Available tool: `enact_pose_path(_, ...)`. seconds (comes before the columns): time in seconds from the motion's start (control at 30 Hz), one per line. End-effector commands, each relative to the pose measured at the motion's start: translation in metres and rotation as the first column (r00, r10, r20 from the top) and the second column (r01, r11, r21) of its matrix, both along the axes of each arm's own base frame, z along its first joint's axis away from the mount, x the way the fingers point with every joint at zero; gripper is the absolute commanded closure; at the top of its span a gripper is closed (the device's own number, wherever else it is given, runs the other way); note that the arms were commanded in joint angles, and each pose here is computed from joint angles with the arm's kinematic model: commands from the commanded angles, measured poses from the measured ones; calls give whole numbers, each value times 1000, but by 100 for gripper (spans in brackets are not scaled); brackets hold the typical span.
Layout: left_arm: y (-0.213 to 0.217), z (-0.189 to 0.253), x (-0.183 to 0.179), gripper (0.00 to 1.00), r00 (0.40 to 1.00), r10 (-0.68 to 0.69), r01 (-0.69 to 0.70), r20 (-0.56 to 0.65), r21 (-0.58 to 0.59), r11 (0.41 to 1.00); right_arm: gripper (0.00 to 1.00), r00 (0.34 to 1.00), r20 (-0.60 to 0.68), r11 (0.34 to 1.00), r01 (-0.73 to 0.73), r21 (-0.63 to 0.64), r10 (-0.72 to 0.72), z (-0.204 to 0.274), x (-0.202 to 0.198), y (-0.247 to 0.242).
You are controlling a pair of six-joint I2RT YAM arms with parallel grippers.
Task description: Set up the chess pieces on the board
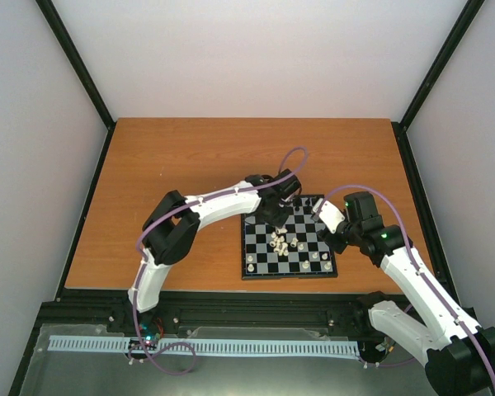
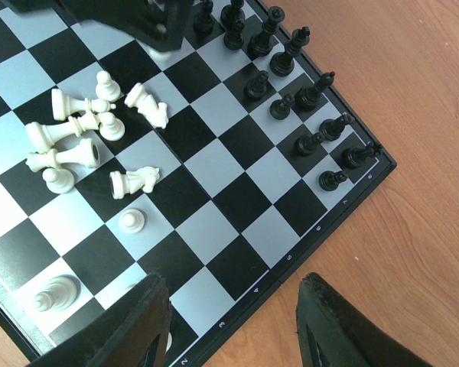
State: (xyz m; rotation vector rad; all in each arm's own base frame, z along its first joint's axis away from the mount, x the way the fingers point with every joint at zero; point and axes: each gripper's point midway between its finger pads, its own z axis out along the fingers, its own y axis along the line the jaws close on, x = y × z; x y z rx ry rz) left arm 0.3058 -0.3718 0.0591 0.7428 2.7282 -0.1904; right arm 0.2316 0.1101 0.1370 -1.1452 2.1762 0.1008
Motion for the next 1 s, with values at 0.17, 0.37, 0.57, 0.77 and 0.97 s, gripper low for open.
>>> enact_pose_path(0.17,16,85,-48,96,982,-148,169,119,-197,966,54,1000,-16,1000,-4,0,4,-5,-2,0)
enact_pose_path(0.37,25,67,-99,96,956,-277,290,98,-153,945,54,1000,-29,1000,-3,-5,2,-8,-2,0)
enact_pose_path(0.57,33,48,-115,96,955,-293,296,47,-162,941,54,1000,-31,1000,2,-10,-2,-9,-1,-1)
enact_pose_path(0.77,26,28,-121,94,948,-317,311,-18,-156,938,54,999,-37,1000,4,-14,-4,-11,-1,-2)
enact_pose_path(0.97,25,10,-121,94,945,-324,317,-49,-116,941,54,999,-40,1000,3,-17,-3,-12,-1,-2)
